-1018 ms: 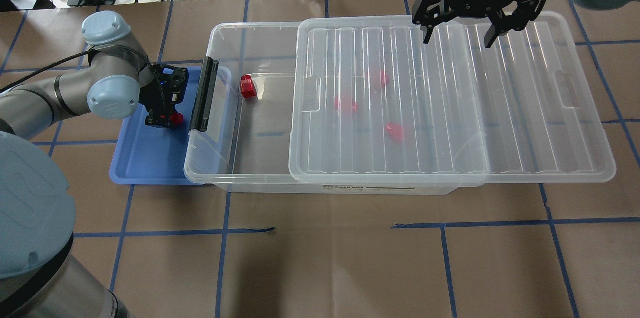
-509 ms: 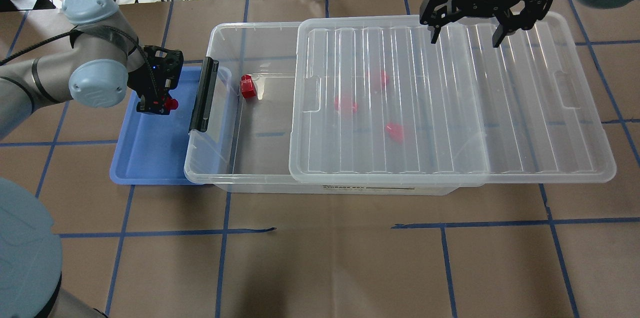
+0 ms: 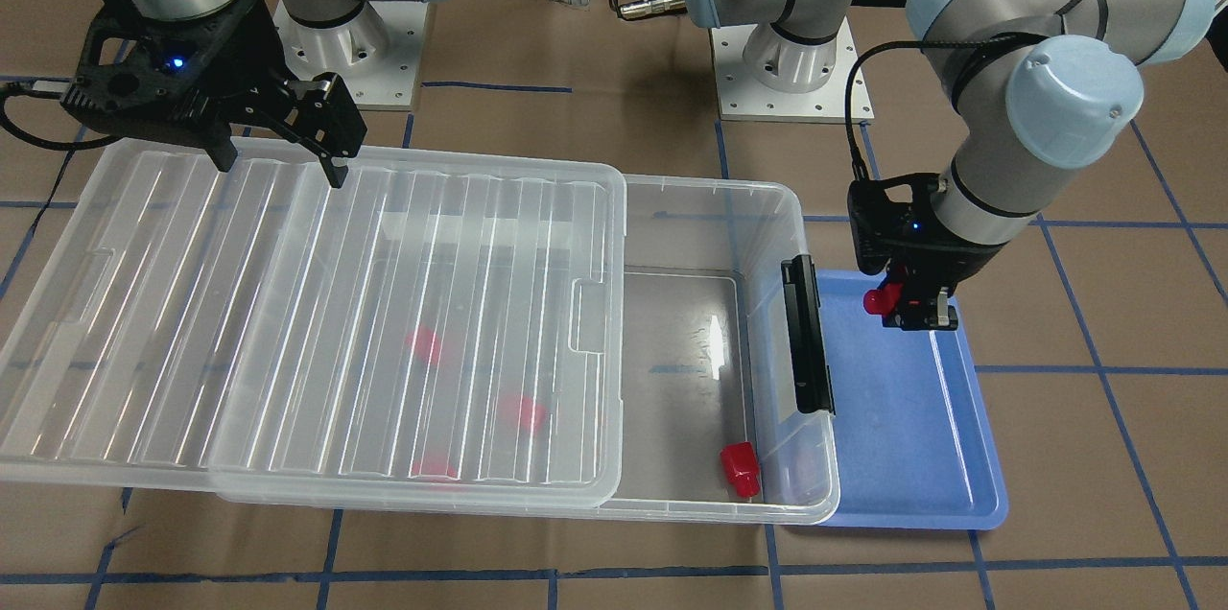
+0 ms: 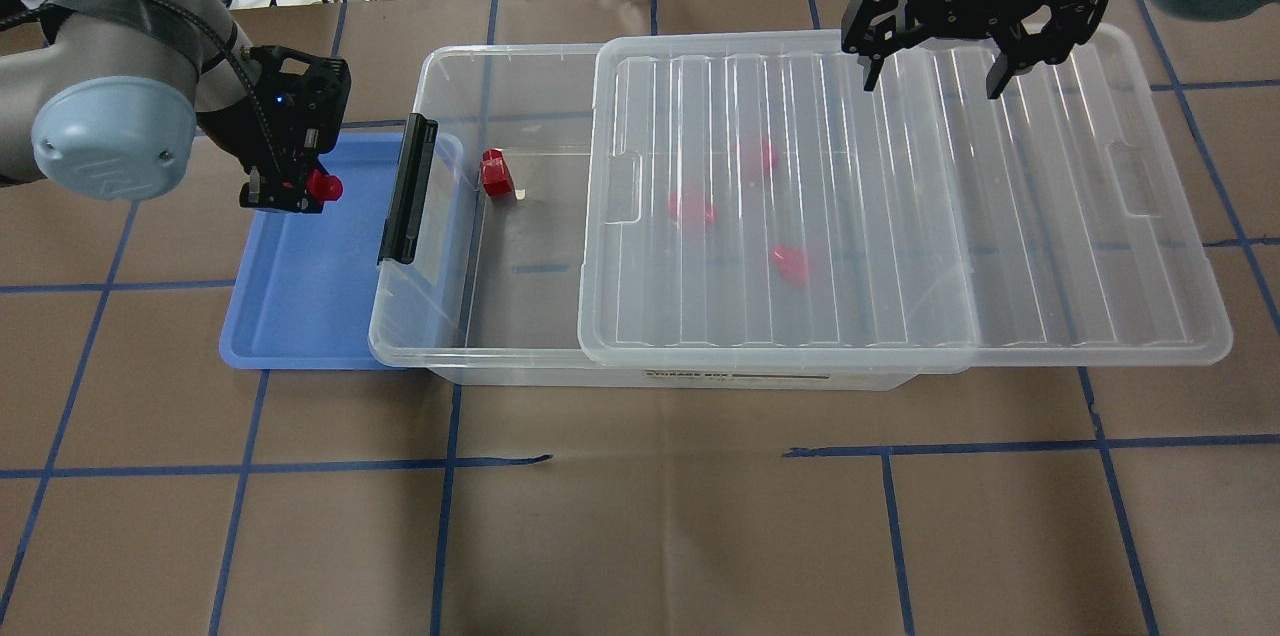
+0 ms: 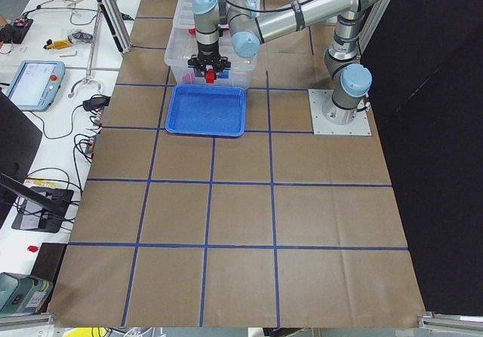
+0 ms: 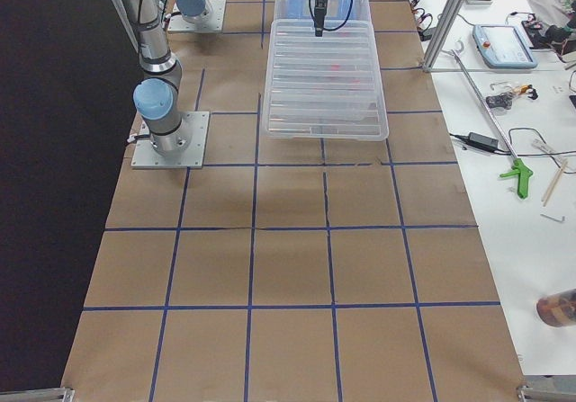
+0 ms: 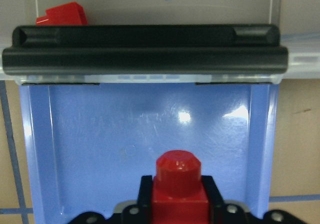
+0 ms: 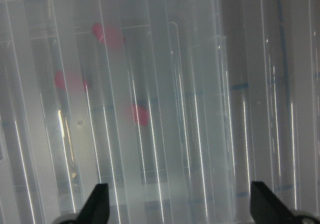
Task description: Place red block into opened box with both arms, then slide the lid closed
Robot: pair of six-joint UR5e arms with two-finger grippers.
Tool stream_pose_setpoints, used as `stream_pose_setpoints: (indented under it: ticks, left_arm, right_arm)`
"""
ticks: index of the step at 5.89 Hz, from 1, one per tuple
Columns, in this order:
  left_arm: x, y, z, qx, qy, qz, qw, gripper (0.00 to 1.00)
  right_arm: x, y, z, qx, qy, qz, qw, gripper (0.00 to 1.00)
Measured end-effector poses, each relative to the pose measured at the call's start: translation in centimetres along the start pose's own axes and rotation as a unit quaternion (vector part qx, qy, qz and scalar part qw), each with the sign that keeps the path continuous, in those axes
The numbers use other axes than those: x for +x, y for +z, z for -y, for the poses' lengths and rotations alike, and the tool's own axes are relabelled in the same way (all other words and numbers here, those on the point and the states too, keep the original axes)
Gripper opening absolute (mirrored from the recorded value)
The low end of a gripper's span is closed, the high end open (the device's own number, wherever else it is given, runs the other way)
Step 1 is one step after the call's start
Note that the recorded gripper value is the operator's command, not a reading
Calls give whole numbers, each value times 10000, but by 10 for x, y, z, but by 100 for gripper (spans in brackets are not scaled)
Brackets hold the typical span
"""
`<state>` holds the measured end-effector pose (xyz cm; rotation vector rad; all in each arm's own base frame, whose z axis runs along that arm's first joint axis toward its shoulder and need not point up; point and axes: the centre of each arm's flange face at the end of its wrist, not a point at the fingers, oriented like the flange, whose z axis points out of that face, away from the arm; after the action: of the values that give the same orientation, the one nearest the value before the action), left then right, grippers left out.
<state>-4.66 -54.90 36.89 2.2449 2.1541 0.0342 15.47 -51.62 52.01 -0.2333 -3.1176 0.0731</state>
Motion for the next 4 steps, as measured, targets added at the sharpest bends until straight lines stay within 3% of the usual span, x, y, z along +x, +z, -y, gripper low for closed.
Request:
stream_pose_setpoints:
  ticks: [1, 4]
  left_arm:
    - [7, -10, 26, 19, -80, 19, 10000, 10]
    - [6, 10, 127, 202, -150, 232, 9994, 10]
  right_arm:
    - [0, 0, 0, -2, 0, 0, 10000, 100]
    - [0, 0, 0, -1, 0, 0, 10000, 100]
